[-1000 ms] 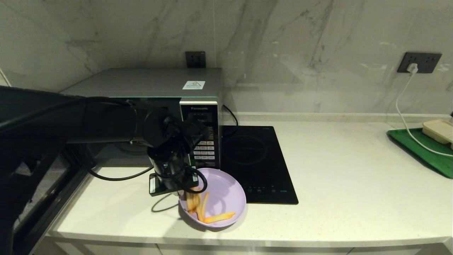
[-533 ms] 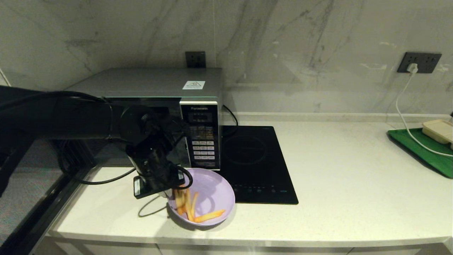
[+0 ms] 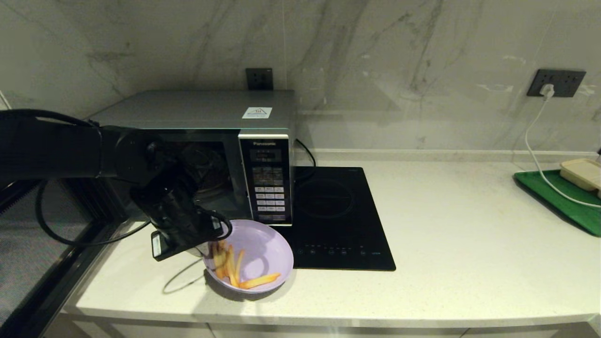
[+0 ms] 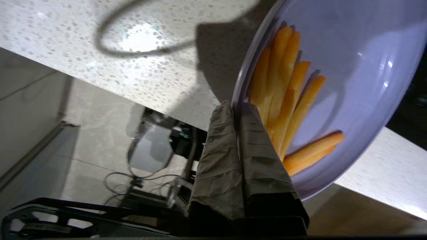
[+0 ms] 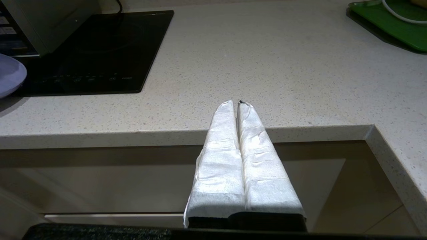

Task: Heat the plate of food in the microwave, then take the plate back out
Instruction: Put the plate in the microwave oven

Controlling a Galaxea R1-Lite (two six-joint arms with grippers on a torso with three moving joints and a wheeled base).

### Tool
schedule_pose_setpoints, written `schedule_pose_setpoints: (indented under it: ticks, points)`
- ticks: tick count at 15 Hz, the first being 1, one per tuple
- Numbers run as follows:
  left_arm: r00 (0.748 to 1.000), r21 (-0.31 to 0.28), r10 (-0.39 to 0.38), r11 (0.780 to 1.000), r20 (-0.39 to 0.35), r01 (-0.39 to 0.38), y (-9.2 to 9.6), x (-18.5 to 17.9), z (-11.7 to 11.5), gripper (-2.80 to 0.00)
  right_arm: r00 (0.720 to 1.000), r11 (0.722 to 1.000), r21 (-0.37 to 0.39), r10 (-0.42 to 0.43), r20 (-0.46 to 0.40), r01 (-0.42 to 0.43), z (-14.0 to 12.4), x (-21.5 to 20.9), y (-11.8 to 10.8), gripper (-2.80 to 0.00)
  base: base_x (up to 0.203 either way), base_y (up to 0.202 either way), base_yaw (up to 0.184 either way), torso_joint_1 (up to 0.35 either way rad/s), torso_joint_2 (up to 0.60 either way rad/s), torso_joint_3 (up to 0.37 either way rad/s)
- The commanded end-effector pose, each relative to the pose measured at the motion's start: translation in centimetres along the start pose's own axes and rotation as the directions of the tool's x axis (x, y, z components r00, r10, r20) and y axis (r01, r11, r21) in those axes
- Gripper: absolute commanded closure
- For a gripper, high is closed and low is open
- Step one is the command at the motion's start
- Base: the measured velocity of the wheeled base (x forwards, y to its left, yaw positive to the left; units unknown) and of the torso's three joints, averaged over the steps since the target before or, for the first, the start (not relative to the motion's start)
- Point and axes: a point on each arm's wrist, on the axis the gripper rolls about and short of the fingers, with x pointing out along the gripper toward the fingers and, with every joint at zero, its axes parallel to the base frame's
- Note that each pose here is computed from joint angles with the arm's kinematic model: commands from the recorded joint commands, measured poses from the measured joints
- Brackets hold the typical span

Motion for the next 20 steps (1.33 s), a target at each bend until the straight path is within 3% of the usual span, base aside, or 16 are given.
schedule_pose_setpoints:
  ticks: [1,7,11,20]
  points:
    - [0.995,-0.037,-0.096,0.995,-0.003,0.096,1.1,-2.3,0.3,0.00,1.000,1.000,0.001,0.000,0.000,0.000,0.0,0.0,0.0,0.00,0.000,0.000,0.000,0.000,0.00,0.000]
    - [0.992,-0.088,-0.126,0.988,-0.015,0.124,2.5,-2.7,1.2,0.00,1.000,1.000,0.001,0.000,0.000,0.000,0.0,0.0,0.0,0.00,0.000,0.000,0.000,0.000,0.00,0.000]
    - [0.990,-0.142,-0.140,0.980,-0.016,0.136,4.5,-2.4,1.7,0.00,1.000,1.000,0.001,0.000,0.000,0.000,0.0,0.0,0.0,0.00,0.000,0.000,0.000,0.000,0.00,0.000]
    - [0.983,-0.124,-0.184,0.975,0.010,0.184,6.9,-4.0,0.5,0.00,1.000,1.000,0.001,0.000,0.000,0.000,0.0,0.0,0.0,0.00,0.000,0.000,0.000,0.000,0.00,0.000]
